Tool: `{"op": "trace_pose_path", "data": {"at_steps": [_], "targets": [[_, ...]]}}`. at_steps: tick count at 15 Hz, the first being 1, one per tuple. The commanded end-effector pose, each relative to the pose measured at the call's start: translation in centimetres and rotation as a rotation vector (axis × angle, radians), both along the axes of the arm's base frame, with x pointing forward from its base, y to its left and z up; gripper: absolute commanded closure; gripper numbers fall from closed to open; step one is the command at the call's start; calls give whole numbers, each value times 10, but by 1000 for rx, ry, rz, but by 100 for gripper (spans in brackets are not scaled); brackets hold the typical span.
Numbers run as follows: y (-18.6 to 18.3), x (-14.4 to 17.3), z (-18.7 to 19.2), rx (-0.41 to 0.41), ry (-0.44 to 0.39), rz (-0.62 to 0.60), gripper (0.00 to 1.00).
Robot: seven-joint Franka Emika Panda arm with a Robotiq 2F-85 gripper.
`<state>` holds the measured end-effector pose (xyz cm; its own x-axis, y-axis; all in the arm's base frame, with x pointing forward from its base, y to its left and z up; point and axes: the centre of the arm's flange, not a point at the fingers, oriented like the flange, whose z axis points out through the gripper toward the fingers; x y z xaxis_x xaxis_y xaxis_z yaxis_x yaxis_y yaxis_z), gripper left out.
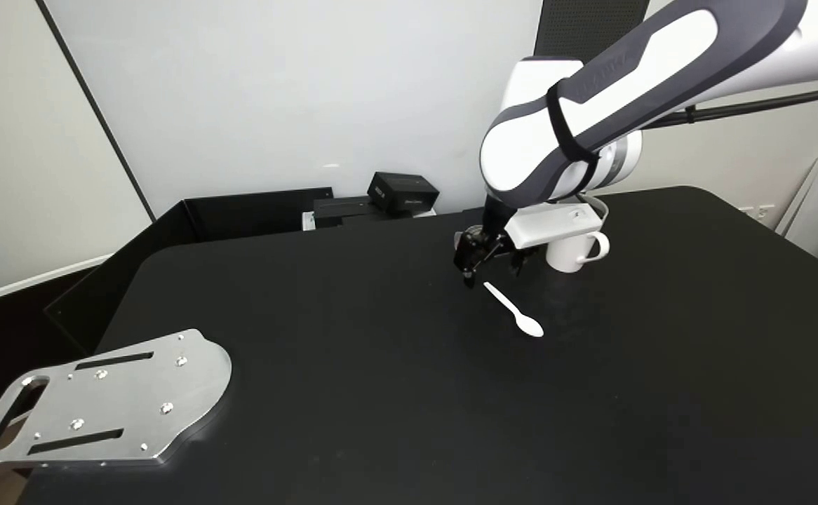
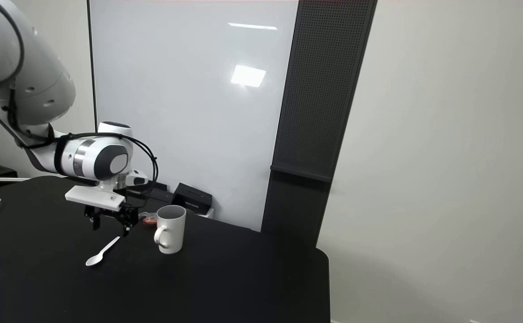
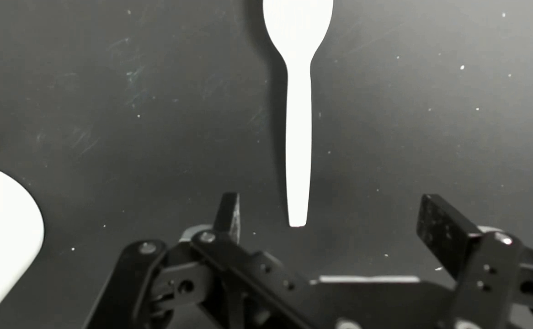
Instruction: Place the spoon inside the mug
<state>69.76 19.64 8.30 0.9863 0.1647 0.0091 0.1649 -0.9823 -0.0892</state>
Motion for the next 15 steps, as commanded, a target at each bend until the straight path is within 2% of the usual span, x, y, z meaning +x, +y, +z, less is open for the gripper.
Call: {"op": "trace_pose_path", "data": {"at_steps": [1,15], "targets": [[0,8,-3,27,-22,-27,0],[-3,7,-21,19,-18,-31,0]]}}
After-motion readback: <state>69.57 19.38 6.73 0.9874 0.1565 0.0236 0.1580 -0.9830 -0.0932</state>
